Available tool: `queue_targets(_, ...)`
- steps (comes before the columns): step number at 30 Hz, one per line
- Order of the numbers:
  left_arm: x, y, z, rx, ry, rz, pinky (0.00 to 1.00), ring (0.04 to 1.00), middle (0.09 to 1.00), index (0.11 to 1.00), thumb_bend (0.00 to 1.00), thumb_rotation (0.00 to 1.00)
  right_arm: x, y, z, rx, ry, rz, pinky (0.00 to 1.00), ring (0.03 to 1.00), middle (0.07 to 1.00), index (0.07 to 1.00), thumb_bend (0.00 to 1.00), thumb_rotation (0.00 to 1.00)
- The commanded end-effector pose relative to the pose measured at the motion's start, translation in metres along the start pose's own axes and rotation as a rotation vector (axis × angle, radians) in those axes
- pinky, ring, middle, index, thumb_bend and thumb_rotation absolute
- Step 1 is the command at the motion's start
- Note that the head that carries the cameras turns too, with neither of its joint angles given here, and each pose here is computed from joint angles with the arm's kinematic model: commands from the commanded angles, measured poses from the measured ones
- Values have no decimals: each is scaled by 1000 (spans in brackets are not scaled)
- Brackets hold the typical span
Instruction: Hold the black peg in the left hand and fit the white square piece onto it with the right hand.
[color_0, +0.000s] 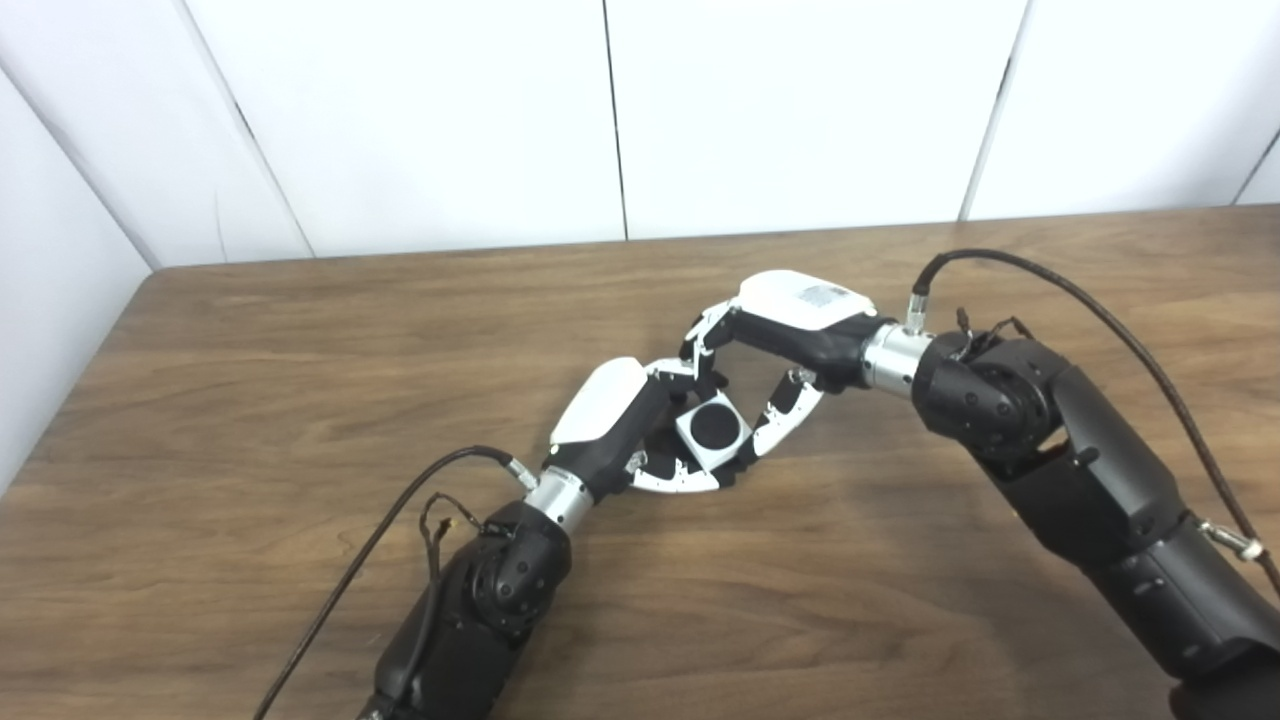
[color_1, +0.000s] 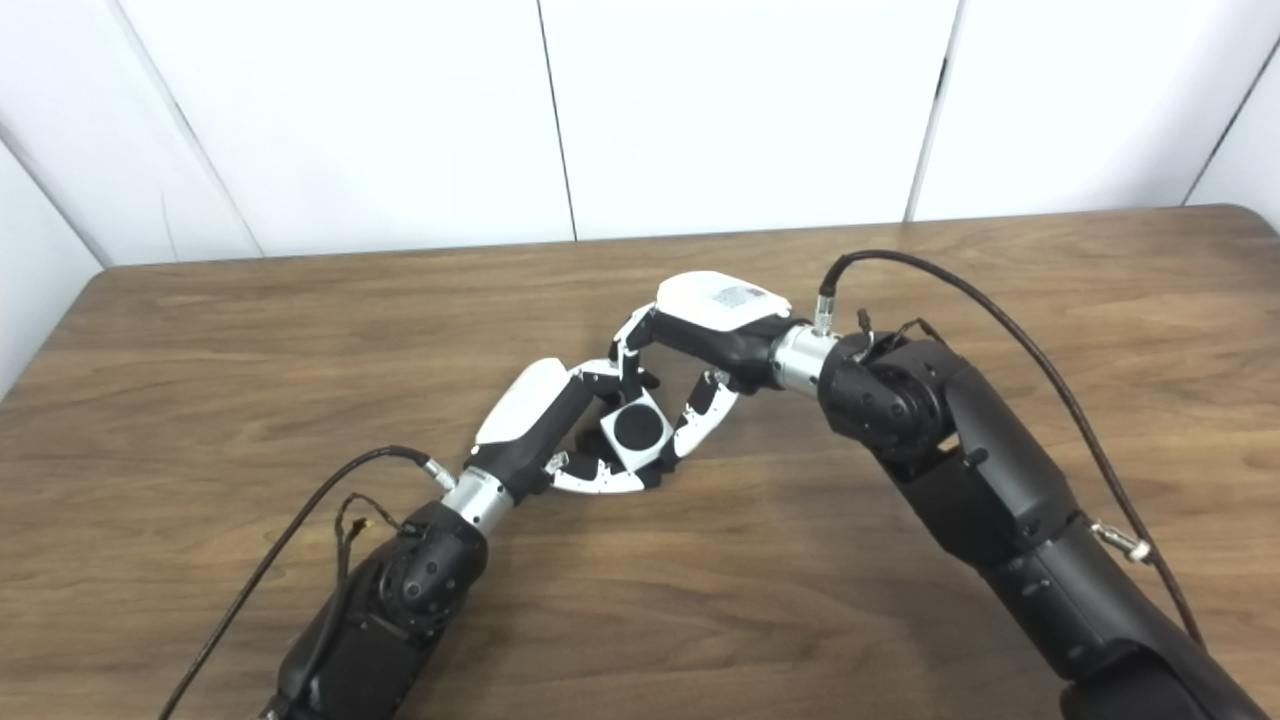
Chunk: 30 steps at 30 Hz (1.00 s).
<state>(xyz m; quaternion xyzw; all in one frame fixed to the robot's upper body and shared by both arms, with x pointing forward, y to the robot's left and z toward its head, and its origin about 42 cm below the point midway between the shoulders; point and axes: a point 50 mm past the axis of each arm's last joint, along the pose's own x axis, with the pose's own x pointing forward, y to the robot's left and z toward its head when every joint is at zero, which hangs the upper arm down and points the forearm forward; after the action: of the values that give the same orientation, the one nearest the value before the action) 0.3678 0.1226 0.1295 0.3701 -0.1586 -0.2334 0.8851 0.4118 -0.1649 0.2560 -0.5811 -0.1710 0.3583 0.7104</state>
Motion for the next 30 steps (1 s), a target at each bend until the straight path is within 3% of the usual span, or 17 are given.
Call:
queue_targets(1,-2,-10,-1,5,38,-78,700,850,821,488,523,70,-1,-11,0,-59,29,14,873,881,851,792,833,266)
queue_targets(2,-3,-10,-1,4,39,-79,701,849,820,488,524,69,-3,-12,-2,-57,42,10,865,889,885,900,918,291)
queue_targets(3,-3,-10,-1,5,40,-79,701,849,820,488,524,69,-5,-13,-4,-53,50,3,855,893,903,949,955,301)
queue_targets(5,-4,-10,-2,5,46,-81,701,849,821,488,524,69,-9,-18,-8,-59,67,-17,855,908,929,987,979,310)
queue_targets(21,-6,-9,-3,4,53,-86,707,851,825,489,523,70,-31,-49,-25,-107,163,-69,875,923,930,1000,992,300)
queue_targets(30,-6,-10,-4,4,60,-89,712,854,827,489,523,70,-46,-76,-40,-113,193,-181,855,910,927,1000,999,315)
